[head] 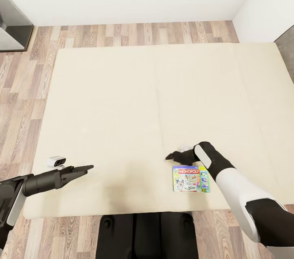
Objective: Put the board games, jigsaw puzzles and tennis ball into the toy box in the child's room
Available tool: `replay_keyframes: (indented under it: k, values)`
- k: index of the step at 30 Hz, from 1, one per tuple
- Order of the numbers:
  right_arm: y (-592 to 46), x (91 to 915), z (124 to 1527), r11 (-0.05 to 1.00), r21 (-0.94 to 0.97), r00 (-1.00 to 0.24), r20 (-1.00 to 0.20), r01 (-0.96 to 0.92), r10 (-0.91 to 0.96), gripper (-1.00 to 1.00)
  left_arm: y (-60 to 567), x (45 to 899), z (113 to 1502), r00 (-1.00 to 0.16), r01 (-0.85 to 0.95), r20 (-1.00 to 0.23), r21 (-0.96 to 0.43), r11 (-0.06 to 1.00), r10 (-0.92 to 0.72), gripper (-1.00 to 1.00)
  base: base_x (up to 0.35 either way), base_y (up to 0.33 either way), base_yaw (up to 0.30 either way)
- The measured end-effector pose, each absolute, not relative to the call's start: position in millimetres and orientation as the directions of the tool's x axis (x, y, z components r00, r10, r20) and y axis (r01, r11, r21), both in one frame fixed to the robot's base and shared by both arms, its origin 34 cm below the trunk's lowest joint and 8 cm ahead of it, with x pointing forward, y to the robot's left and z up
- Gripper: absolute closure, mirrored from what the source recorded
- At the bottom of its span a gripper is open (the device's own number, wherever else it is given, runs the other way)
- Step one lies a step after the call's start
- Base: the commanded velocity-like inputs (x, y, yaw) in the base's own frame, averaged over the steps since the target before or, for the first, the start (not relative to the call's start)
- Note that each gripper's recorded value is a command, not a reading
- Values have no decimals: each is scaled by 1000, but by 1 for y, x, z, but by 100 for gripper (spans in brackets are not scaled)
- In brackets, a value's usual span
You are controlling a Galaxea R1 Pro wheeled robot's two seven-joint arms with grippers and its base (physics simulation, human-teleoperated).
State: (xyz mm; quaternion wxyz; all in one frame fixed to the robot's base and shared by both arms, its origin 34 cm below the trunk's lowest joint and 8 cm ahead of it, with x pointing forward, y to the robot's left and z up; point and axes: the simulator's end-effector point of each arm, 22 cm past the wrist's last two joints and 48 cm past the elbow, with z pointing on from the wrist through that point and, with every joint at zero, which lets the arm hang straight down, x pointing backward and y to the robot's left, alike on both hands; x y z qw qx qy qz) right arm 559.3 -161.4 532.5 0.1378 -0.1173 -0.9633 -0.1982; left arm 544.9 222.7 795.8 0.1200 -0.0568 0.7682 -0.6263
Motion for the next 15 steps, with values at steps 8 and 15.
replay_keyframes:
  k: [8, 15]
  values:
    - [-168, 563, 532, 894, 347, -937, 298, 284, 182, -100, 223, 545, 796, -965, 63, -114, -976, 210, -237, -100, 0, 0, 0]
    - [-165, 576, 538, 888, 372, -949, 258, 270, 181, -100, 225, 545, 796, -965, 64, -115, -975, 215, -234, -100, 0, 0, 0]
